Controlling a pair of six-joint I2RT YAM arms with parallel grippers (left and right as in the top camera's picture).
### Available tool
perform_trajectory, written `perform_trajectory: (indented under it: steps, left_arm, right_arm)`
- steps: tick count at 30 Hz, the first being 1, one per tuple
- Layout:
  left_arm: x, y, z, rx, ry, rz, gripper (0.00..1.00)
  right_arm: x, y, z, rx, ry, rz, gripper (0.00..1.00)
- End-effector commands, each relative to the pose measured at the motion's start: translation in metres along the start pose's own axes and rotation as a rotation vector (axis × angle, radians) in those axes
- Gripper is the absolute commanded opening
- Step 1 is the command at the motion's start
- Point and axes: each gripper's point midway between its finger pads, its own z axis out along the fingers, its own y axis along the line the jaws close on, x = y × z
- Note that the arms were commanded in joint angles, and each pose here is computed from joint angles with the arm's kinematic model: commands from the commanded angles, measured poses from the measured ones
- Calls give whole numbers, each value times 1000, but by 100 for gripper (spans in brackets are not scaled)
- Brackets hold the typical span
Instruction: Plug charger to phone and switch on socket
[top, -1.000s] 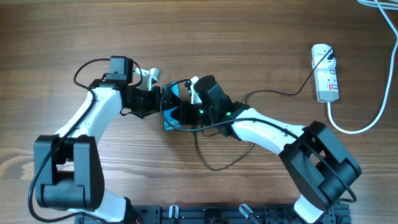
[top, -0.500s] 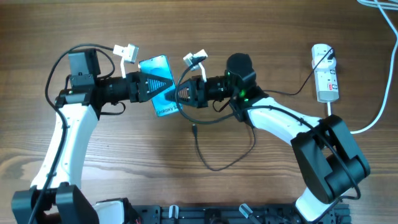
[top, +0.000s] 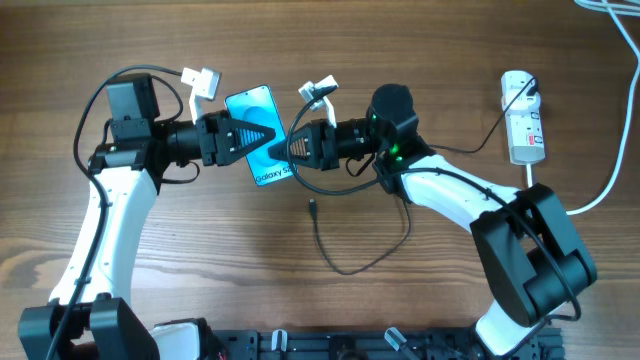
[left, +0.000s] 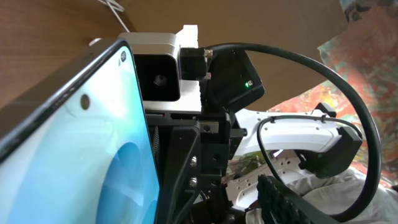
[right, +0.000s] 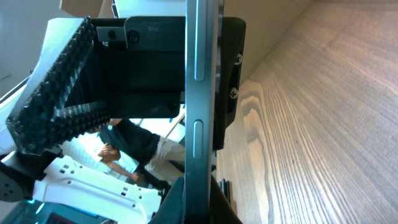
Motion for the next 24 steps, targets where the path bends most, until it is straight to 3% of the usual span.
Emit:
perform_trajectory:
  steps: [1,10,13,24]
  left_arm:
    - [-4,-20,-1,79,12,50,65]
    - [-30,-38,-1,78,14,58,56]
    - [-31,-49,-2,79,12,106,47]
    - [-26,-56,4,92,31,94,49]
  right_arm:
    - [-31,4,-5,51,-127,-9,4]
    - [-43,5,-7,58,-189,2,4]
    - [-44,5,-7,62,-195,1,4]
    - [-57,7,-10,67,-260,-8,4]
